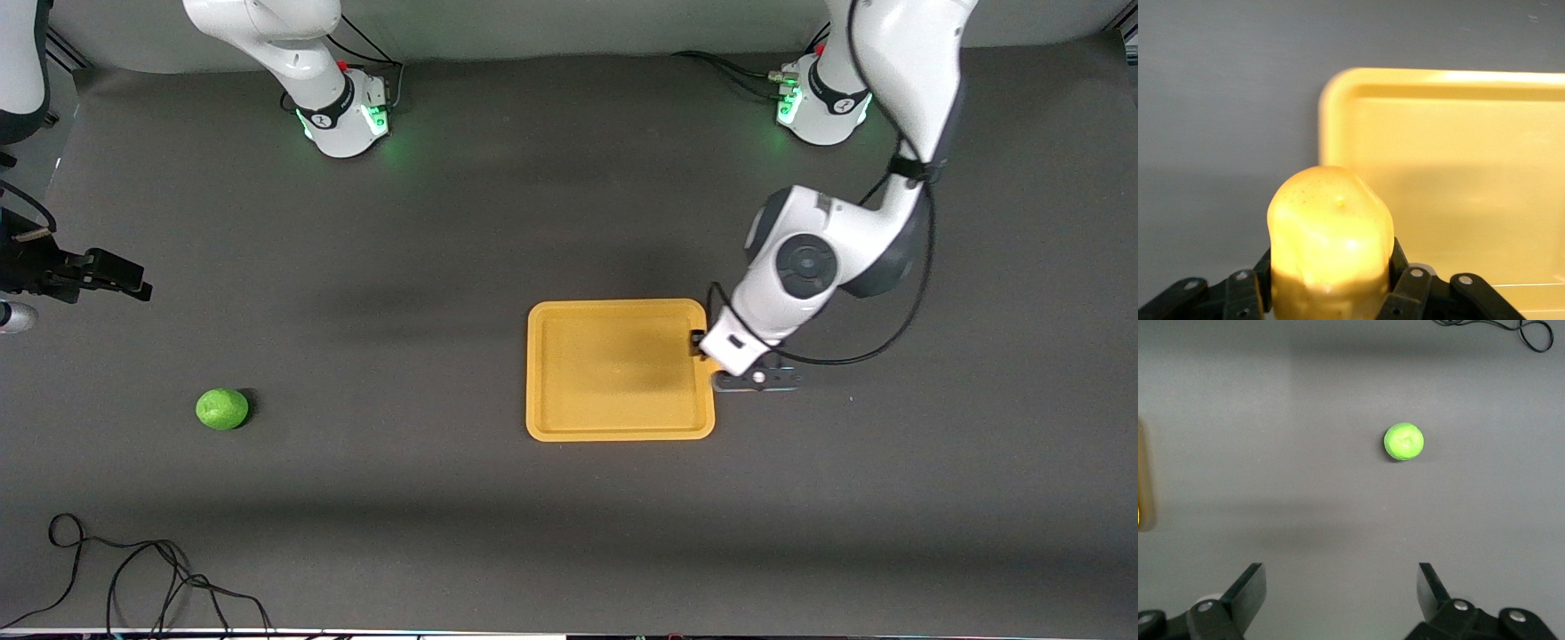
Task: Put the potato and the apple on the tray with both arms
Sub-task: 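Carry the potato onto the tray with the left gripper and release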
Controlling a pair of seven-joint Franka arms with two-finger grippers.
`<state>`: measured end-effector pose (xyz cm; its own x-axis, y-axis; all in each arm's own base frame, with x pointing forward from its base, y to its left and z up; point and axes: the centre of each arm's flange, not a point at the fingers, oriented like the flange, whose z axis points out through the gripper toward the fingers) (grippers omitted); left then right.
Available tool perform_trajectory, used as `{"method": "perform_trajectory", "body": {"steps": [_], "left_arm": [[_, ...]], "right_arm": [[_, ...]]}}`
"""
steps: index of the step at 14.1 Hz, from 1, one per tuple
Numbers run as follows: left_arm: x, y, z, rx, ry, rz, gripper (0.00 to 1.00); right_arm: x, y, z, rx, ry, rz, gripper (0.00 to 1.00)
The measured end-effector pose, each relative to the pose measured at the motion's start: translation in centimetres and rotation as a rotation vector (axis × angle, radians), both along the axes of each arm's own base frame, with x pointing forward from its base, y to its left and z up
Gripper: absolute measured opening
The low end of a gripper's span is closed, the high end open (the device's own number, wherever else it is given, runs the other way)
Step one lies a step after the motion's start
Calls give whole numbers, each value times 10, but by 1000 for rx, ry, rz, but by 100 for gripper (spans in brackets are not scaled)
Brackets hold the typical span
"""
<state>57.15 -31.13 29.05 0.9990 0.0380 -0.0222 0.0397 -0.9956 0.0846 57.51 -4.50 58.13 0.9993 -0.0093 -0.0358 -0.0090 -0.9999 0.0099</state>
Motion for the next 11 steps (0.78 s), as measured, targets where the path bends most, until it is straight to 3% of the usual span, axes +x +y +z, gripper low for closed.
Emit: {"method": "perform_trajectory", "body": {"steps": [3, 6, 11], "left_arm": [[-6, -41, -41, -20, 19, -5, 64], [-9, -41, -83, 0, 59, -2, 64], [-8, -39, -92, 5, 69, 3, 64]], "right_arm": [[0, 0, 0, 0, 0, 0, 100], [0, 1, 1, 0, -4, 2, 100], [1, 0, 7, 0, -17, 39, 100]]}}
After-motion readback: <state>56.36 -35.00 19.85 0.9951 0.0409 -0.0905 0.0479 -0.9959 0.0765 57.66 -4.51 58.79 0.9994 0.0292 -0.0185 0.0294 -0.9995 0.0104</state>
